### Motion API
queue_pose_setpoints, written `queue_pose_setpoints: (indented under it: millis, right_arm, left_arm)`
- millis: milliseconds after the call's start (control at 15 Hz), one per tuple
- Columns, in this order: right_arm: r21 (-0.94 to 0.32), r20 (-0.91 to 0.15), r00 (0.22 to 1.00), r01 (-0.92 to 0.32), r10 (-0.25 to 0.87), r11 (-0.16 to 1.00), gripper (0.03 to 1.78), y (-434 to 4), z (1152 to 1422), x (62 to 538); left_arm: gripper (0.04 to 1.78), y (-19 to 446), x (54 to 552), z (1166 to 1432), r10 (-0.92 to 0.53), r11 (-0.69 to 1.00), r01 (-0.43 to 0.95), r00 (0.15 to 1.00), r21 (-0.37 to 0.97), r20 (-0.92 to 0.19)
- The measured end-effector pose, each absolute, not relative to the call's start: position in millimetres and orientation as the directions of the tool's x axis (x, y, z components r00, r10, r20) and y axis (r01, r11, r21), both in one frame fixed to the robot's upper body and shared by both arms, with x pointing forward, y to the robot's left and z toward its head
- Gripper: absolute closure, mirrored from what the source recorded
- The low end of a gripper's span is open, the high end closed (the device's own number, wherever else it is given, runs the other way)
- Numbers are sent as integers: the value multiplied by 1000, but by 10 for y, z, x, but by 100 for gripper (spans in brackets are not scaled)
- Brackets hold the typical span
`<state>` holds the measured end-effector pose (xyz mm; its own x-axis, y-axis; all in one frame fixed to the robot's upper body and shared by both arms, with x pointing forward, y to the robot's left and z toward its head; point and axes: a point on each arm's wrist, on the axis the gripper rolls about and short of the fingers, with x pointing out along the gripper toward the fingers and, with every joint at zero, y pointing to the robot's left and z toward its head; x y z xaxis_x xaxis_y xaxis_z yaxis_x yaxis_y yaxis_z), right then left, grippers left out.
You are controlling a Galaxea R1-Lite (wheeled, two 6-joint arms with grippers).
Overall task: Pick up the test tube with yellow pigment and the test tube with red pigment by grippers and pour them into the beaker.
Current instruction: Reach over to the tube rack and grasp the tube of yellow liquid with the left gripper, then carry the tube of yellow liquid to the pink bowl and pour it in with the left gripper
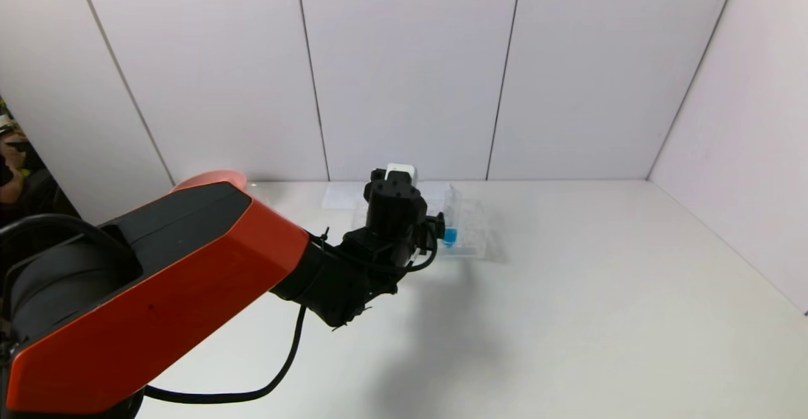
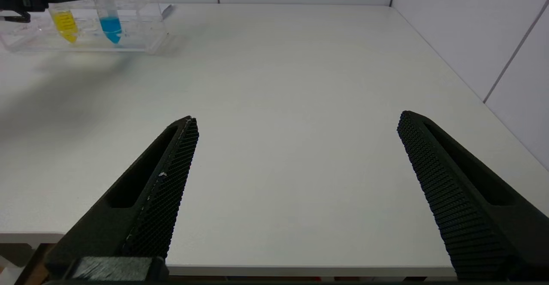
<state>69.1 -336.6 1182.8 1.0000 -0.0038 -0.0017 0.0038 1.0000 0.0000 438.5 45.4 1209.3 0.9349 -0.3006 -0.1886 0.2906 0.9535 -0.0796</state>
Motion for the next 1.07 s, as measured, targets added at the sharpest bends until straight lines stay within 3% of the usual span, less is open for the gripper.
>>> queue_pose_setpoints:
  millis: [200, 467, 533, 1067]
  right_arm:
    - [0, -2, 1000, 4, -4, 1000, 11, -3366, 11828, 691]
    - [0, -2, 1000, 4, -4, 1000, 11, -3366, 11828, 691]
    - [0, -2, 1000, 4, -4, 1000, 11, -3366, 11828, 691]
    - [0, -2, 1000, 4, -4, 1000, 11, -3366, 11828, 691]
  left_arm:
    - [54, 435, 4371, 12081, -309, 951, 299, 931, -79, -193]
    - [127, 433, 4365, 12077, -306, 952, 296, 932, -77, -195]
    - [136, 432, 4363, 12077, -306, 952, 297, 932, -77, -195]
    - [138, 419, 4330, 12120, -316, 948, 307, 931, -80, -183]
